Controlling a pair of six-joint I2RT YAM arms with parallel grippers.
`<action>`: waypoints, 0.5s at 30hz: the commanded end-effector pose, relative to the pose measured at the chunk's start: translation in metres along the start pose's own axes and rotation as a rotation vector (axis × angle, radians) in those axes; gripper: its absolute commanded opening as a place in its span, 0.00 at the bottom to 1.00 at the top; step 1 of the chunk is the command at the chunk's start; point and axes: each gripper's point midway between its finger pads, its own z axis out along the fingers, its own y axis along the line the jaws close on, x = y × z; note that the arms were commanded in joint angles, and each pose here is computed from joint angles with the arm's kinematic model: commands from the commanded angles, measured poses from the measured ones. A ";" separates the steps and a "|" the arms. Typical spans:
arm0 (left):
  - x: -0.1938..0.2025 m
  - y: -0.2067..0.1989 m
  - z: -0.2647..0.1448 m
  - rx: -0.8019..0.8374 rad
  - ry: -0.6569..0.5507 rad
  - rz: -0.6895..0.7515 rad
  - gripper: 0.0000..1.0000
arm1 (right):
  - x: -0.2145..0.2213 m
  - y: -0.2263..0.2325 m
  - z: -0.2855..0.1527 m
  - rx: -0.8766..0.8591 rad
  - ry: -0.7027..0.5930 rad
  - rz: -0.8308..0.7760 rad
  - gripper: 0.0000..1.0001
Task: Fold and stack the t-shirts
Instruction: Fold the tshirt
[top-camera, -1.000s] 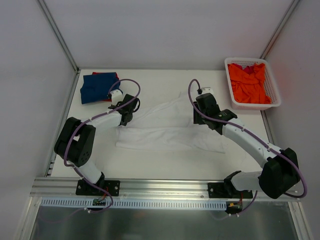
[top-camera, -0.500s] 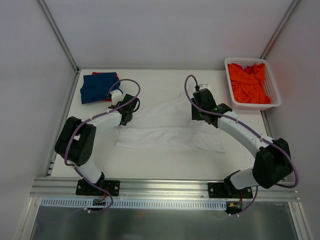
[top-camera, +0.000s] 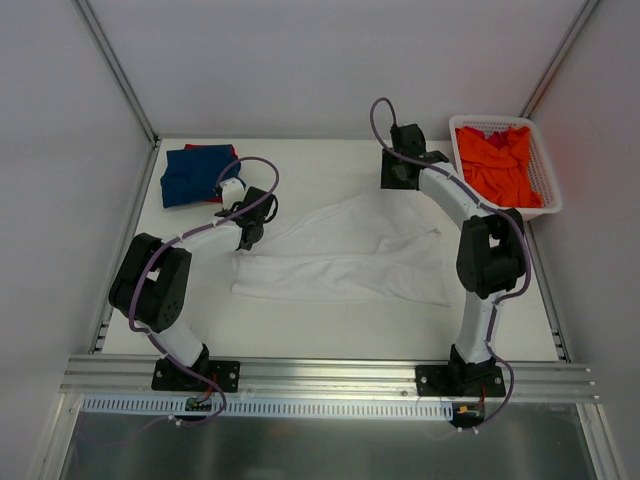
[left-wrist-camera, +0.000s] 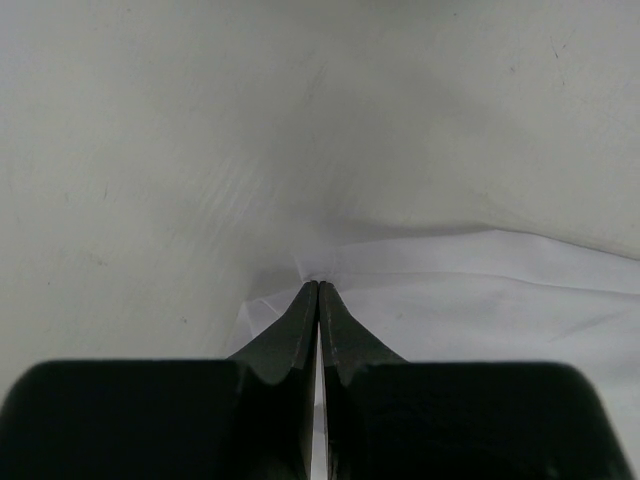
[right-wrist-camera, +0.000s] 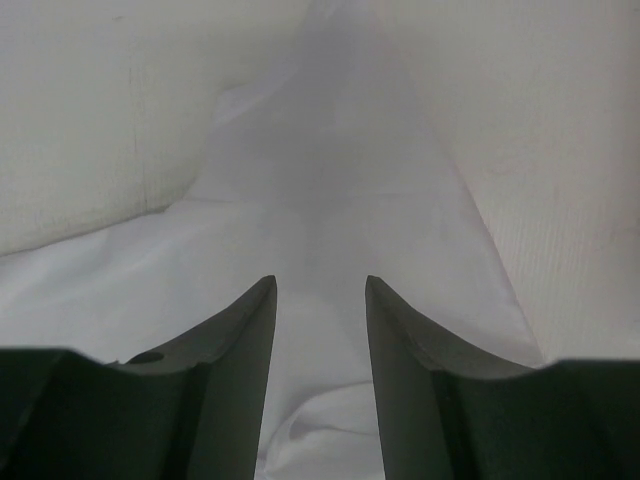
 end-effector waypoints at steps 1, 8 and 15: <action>-0.020 -0.006 -0.005 0.030 -0.035 -0.031 0.00 | -0.026 -0.006 0.006 -0.055 -0.001 0.000 0.44; -0.020 -0.010 -0.003 0.038 -0.029 -0.029 0.00 | -0.047 -0.024 0.046 -0.089 0.018 0.047 0.45; -0.022 -0.012 -0.002 0.040 -0.029 -0.022 0.00 | -0.060 -0.027 0.085 -0.200 0.034 0.088 0.51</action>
